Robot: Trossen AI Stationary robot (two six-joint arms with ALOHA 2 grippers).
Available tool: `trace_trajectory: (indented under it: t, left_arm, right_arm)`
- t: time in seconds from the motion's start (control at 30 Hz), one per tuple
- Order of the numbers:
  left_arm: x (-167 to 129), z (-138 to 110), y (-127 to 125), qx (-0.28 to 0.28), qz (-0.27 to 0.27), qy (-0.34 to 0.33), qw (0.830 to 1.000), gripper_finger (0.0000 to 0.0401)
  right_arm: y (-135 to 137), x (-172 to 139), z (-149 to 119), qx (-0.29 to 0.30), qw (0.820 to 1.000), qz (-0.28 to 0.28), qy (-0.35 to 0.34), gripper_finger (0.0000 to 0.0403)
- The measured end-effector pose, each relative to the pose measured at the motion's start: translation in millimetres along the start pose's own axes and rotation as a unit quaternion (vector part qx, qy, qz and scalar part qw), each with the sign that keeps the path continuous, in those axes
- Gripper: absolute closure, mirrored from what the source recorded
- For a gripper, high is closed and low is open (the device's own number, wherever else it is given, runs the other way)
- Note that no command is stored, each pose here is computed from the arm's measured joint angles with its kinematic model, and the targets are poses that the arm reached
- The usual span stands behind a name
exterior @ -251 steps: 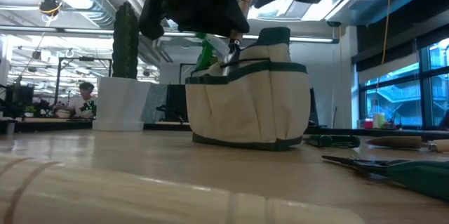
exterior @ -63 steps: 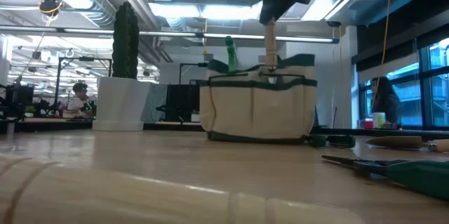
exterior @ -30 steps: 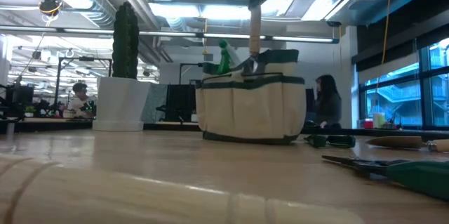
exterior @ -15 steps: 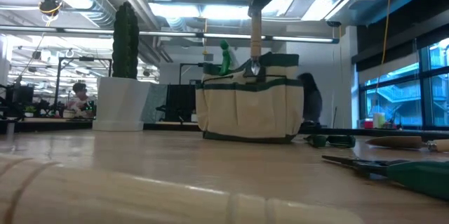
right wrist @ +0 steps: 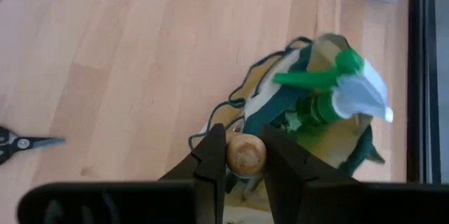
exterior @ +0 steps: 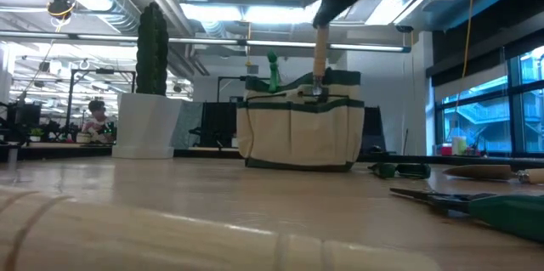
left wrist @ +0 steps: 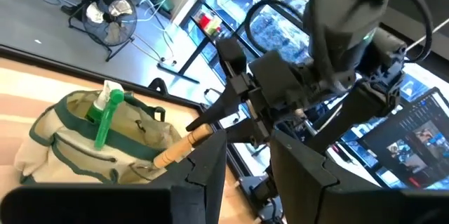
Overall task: Pick & Place Garden tools in Gardening bag
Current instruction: Put the left trowel into the gardening bag
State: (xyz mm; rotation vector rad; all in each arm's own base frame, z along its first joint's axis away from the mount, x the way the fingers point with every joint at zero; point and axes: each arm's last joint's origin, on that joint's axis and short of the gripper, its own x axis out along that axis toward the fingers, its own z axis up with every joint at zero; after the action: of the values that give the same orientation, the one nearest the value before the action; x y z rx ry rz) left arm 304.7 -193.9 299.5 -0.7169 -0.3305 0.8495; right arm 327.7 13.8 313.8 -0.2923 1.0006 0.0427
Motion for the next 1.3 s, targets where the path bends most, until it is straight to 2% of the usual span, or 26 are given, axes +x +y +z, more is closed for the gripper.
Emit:
trace_trajectory:
  t: [0.2, 0.4, 0.77, 1.07, 1.2, 1.3]
  left_arm:
    - [7.7, 0.6, 0.5, -0.004, 0.006, -0.004, 1.000, 0.0295]
    - [11.2, 1.2, 0.3, -0.008, 0.009, -0.007, 1.000, 0.0295]
    - [13.1, 1.6, 0.0, -0.012, 0.010, -0.008, 1.000, 0.0295]
    - [13.2, 1.6, 0.0, -0.010, 0.010, -0.008, 1.000, 0.0295]
    - [14.6, 1.7, 0.2, -0.008, 0.012, -0.010, 1.000, 0.0295]
    - [17.0, 2.0, 0.4, -0.005, 0.014, -0.012, 1.000, 0.0295]
  right_arm:
    - [-4.9, -3.1, -19.6, 0.022, 1.000, -0.008, 0.009, 0.0335]
    - [-9.7, -8.8, -21.1, 0.022, 0.999, -0.026, 0.004, 0.0335]
    - [-20.5, -6.1, -25.0, 0.036, 0.999, -0.005, 0.007, 0.0335]
    - [-29.7, -6.9, -33.2, 0.136, 0.982, -0.119, 0.052, 0.0335]
    - [-36.7, -6.3, -38.2, 0.174, 0.975, -0.122, 0.064, 0.0335]
    - [-40.3, -5.9, -41.6, 0.193, 0.974, -0.095, 0.070, 0.0335]
